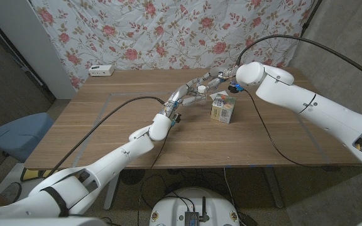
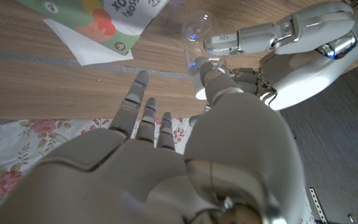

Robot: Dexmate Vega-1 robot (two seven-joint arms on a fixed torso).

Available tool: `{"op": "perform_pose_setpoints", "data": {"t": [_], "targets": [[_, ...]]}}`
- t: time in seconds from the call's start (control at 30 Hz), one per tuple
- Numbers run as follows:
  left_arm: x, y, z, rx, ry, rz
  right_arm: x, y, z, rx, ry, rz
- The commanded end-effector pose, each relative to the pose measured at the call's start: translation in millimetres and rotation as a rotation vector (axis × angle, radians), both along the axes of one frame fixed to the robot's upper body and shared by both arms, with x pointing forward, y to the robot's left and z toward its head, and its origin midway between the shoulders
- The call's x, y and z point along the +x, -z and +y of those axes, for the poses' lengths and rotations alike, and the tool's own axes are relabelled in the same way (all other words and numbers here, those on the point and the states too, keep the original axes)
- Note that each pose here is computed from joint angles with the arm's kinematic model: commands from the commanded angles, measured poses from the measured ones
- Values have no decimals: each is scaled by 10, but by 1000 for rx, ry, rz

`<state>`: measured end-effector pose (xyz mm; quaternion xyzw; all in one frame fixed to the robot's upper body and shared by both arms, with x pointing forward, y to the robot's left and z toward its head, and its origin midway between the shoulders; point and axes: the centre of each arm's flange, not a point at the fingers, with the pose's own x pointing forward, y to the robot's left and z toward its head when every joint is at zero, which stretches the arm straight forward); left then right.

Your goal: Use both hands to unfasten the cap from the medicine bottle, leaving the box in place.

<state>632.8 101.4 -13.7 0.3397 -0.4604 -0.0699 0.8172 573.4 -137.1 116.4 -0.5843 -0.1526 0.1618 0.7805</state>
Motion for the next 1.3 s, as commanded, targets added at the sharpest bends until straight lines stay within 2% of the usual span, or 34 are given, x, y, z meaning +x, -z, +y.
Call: {"op": "perform_pose_setpoints", "data": {"t": [0.03,0.63,1.3], "targets": [[61,-39,-2,-1,0,4,53,-15,23,-9,-27,25],[85,-101,27,8,-4,-6,98,-50,27,-11,-27,28],[132,-121,58,13,1,-1,140,-133,-1,0,-46,89]]}}
